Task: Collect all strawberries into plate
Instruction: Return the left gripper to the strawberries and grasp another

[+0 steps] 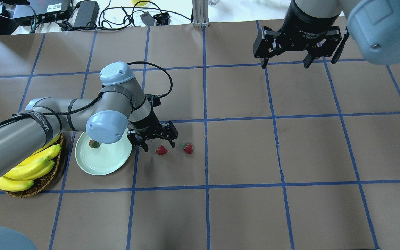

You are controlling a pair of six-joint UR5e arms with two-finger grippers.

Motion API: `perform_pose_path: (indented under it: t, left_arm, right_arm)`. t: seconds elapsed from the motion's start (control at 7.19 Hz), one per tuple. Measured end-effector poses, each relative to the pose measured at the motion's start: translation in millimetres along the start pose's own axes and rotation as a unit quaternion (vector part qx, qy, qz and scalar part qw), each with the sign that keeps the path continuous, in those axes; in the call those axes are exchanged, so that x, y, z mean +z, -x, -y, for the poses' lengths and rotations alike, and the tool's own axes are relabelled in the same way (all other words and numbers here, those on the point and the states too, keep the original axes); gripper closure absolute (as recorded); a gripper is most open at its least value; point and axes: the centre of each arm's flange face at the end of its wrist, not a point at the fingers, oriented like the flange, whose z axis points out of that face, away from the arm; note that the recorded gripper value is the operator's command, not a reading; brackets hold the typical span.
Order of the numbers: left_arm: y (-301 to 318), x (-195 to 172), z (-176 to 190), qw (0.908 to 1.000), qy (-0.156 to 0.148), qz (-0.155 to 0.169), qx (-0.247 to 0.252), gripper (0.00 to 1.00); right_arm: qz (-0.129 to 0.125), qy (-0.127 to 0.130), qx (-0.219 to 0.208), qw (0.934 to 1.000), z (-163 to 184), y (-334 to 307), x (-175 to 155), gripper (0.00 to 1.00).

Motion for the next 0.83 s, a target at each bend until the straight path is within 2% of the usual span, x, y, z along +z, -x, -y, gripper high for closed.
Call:
perform_pose_path:
  t: [0.14, 0.28, 0.42, 0.56, 0.83]
  left_arm:
    - [0.7, 4.8, -0.2, 1.0, 0.005, 0.001, -0.001, 0.07]
    - [1.9, 10.3, -1.1, 0.9999, 0.011, 0.002, -0.003, 0.4]
    - [2.6, 14.8, -2.0, 0.9999, 0.016, 0.003, -0.003, 0.77]
    - [2.6, 16.5, -2.2, 0.9998, 0.018, 0.002, -0.003, 1.0]
    - [2.0, 15.5, -1.2, 0.9998, 0.019, -0.001, -0.004, 1.0]
  right_arm:
    - [0.0, 0.0, 0.0, 1.0, 0.2, 0.1, 0.3, 0.0]
    - [0.0, 0.0, 0.0, 1.0, 0.3, 0.2, 0.6, 0.0]
    - [0.0, 0.0, 0.0, 1.0, 0.5, 0.0, 0.6, 0.0]
    - [0.0, 0.0, 0.0, 1.0, 0.4, -0.1, 0.4, 0.0]
    - [0.0, 0.0, 0.0, 1.0, -0.1, 0.2, -0.1, 0.0]
